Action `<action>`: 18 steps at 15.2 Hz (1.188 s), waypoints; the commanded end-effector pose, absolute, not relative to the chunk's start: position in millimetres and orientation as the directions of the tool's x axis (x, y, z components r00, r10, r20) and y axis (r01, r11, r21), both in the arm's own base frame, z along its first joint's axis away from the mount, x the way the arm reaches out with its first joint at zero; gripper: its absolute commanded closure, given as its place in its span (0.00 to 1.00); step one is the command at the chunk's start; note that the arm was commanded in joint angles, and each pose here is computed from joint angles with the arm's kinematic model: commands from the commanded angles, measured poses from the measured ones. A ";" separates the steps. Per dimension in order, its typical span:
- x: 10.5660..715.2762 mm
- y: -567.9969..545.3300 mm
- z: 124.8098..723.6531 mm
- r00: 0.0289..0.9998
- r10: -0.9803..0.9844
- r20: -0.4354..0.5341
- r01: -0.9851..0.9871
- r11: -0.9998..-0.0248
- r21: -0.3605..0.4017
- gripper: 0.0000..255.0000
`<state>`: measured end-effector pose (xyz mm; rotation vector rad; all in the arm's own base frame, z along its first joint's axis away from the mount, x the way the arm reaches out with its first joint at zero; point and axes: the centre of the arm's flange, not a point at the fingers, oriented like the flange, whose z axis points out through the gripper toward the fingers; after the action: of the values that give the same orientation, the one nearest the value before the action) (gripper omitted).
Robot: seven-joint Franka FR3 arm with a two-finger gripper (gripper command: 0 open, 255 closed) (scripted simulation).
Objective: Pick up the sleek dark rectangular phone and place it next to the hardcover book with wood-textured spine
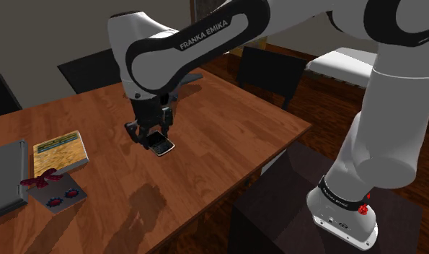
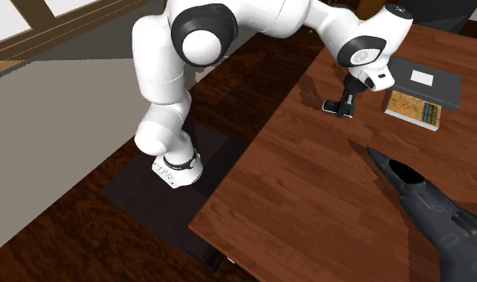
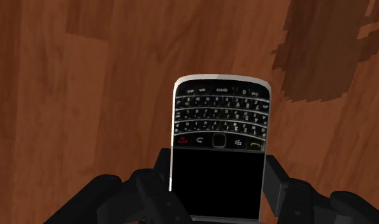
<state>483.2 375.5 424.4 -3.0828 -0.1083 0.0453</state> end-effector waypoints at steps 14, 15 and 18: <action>540.0 533.9 413.0 0.997 0.069 -0.027 0.067 -0.996 -0.058 1.00; 539.9 533.9 407.7 0.997 0.069 -0.027 0.067 -0.996 -0.058 1.00; 540.0 533.9 391.9 0.997 0.069 -0.027 0.067 -0.996 -0.058 1.00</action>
<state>540.8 534.2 397.8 -3.0831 -0.1051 0.0454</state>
